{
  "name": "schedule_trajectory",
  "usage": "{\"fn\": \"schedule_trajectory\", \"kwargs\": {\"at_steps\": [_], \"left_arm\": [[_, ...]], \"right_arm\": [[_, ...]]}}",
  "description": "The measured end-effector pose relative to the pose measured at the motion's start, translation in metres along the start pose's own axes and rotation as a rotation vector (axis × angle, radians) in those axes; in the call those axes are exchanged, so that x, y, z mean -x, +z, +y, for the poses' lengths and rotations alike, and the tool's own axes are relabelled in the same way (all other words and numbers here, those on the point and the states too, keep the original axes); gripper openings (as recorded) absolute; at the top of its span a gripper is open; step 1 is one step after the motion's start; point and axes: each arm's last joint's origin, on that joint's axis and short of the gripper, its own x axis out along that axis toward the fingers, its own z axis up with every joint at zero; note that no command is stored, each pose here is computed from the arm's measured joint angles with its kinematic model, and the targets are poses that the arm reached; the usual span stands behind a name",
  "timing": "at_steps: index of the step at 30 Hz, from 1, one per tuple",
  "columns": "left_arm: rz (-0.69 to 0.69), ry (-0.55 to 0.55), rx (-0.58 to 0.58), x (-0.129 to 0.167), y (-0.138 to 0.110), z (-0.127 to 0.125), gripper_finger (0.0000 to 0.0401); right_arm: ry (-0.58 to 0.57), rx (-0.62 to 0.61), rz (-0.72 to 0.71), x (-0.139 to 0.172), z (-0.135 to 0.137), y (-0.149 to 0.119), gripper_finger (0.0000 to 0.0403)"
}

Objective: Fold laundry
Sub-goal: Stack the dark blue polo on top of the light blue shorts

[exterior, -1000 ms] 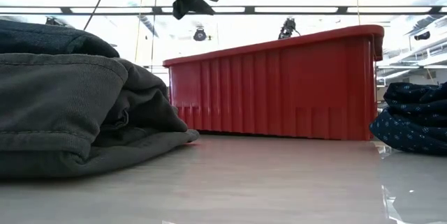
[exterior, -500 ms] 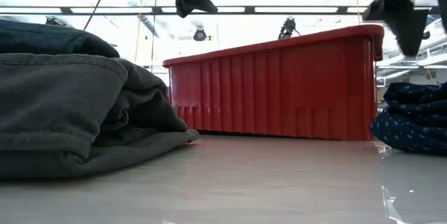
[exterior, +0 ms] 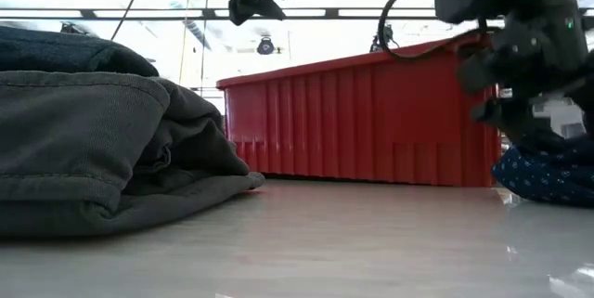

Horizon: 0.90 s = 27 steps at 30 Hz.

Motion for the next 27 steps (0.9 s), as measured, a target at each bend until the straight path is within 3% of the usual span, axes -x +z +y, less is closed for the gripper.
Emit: {"fn": "schedule_trajectory", "kwargs": {"at_steps": [6,9,13,18,24,27], "left_arm": [[-0.069,0.068,0.007,0.000,0.006,0.002,0.0201],[-0.092,0.067,0.036,0.001,0.008,0.002,0.0201],[-0.090,0.067,0.058,0.001,0.008,0.002,0.0201],[-0.091,0.086,0.077,0.001,0.008,0.002,0.0201],[-0.097,0.116,0.090,0.001,0.008,0.003,0.0201],[-0.100,0.126,0.101,0.001,0.008,0.004,0.0201]], "right_arm": [[0.058,0.016,-0.068,-0.025,-0.004,-0.006,0.0328],[0.054,0.023,-0.053,-0.030,-0.005,-0.007,0.0300],[0.076,0.075,-0.048,-0.032,-0.004,-0.004,0.0208],[0.184,0.125,-0.045,-0.032,0.000,0.000,0.0039],[0.244,0.091,-0.064,-0.016,0.006,0.009,0.0030],[0.269,0.099,-0.150,0.009,0.009,0.020,0.0030]]}}
